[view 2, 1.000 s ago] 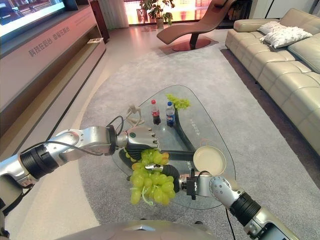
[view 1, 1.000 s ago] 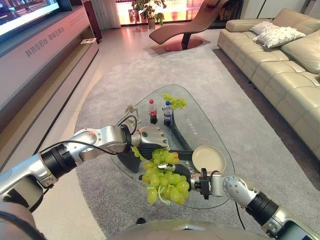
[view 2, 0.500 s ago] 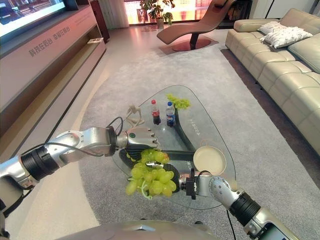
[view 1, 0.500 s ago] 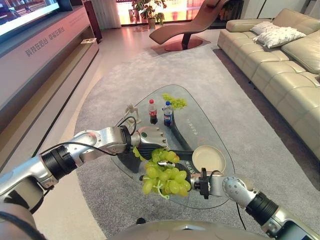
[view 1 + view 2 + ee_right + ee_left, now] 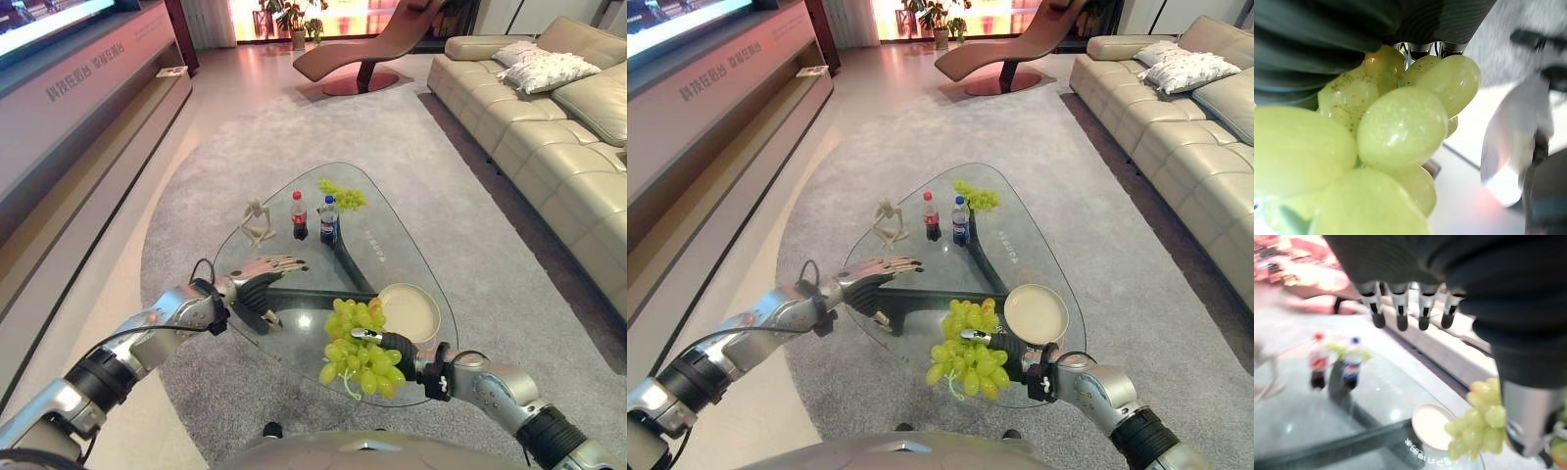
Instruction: Pick up fruits into the plate
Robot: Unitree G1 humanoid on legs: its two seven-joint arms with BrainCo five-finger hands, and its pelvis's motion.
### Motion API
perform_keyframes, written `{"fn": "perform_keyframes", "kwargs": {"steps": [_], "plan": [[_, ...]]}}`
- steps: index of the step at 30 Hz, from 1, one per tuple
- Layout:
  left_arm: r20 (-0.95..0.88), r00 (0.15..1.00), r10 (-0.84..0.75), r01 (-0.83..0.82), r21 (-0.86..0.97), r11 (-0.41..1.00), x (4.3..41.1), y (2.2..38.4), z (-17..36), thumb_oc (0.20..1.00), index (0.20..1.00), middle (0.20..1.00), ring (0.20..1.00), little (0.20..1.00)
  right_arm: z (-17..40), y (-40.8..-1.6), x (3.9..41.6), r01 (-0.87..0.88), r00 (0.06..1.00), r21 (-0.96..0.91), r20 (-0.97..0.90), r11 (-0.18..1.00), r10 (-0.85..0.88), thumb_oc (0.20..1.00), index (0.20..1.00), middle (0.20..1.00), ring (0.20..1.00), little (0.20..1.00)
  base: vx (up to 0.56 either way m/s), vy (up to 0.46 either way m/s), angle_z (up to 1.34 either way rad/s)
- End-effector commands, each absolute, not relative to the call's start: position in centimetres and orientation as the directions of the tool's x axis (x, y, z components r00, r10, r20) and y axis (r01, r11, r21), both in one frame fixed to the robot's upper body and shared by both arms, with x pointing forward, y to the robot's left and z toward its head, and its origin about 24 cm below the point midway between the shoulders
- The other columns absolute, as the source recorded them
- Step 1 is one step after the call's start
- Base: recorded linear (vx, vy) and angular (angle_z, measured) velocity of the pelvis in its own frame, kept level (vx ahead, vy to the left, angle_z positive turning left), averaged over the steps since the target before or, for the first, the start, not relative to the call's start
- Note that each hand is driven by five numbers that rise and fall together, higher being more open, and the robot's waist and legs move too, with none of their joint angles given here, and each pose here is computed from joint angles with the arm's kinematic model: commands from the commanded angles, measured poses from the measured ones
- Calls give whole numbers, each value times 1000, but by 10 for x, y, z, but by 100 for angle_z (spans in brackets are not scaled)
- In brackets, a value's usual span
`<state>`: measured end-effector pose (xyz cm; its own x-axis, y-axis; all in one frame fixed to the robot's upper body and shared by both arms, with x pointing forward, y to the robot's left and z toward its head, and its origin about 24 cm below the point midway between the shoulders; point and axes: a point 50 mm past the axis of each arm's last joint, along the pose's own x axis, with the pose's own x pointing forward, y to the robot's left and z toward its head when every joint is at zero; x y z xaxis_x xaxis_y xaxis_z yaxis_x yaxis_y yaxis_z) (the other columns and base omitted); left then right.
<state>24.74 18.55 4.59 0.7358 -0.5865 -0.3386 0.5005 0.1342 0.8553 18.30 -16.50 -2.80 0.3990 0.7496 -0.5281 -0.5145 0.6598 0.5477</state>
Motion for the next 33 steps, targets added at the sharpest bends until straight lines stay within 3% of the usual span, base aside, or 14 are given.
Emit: {"fn": "perform_keyframes", "kwargs": {"steps": [1, 4, 5, 8, 9, 11, 12, 17, 21, 23, 33], "plan": [[-229, 838, -496, 419, 851, 316, 270, 210, 67, 1000, 1000, 1000, 1000, 1000, -2, -170, 213, -628, 517, 398, -428, 668, 741, 200, 200, 200, 200, 200, 0, 0, 0], [-268, 880, -391, 446, 749, 490, 265, 231, 50, 1000, 1000, 1000, 1000, 1000, -6, -195, 219, -611, 603, 191, -516, 768, 608, 200, 200, 200, 200, 200, 19, -9, 2], [-302, 892, -336, 447, 699, 558, 261, 240, 38, 1000, 1000, 1000, 1000, 1000, -8, -209, 223, -598, 648, 45, -561, 800, 515, 200, 200, 200, 200, 200, 14, -13, 5], [-339, 896, -287, 444, 657, 609, 256, 247, 25, 1000, 1000, 1000, 1000, 1000, -9, -222, 228, -579, 686, -86, -589, 811, 428, 200, 200, 200, 200, 200, -13, -16, 4], [-415, 889, -193, 422, 579, 698, 247, 258, -1, 1000, 1000, 1000, 1000, 1000, -6, -243, 240, -522, 756, -315, -602, 793, 258, 200, 200, 200, 200, 200, -53, -24, 2], [-425, 887, -184, 420, 572, 705, 246, 259, -4, 1000, 1000, 1000, 1000, 1000, -5, -245, 241, -514, 764, -343, -600, 786, 238, 200, 200, 200, 200, 200, -63, -38, 4], [-523, 847, -98, 391, 487, 781, 233, 264, -35, 1000, 1000, 1000, 1000, 1000, 3, -265, 261, -417, 836, -591, -547, 691, 37, 200, 200, 200, 200, 200, -67, -50, 6], [-593, 805, 20, 319, 462, 828, 225, 265, -66, 1000, 1000, 1000, 1000, 1000, 31, -281, 303, -225, 905, -808, -380, 545, -190, 200, 200, 200, 200, 200, -143, -81, 9], [-608, 792, 54, 301, 466, 832, 225, 263, -74, 1000, 1000, 1000, 1000, 1000, 46, -292, 317, -132, 916, -854, -299, 504, -267, 200, 200, 200, 200, 200, -119, -64, 13], [-631, 771, 90, 271, 451, 850, 222, 260, -83, 1000, 1000, 1000, 1000, 1000, 59, -311, 327, 0, 902, -886, -200, 464, -382, 200, 200, 200, 200, 200, -120, -97, 13], [-628, 775, 73, 256, 418, 872, 235, 241, -86, 1000, 1000, 1000, 1000, 1000, 126, -329, 354, 265, 869, -894, 58, 362, -492, 200, 200, 200, 200, 200, -105, -2, 10]]}}
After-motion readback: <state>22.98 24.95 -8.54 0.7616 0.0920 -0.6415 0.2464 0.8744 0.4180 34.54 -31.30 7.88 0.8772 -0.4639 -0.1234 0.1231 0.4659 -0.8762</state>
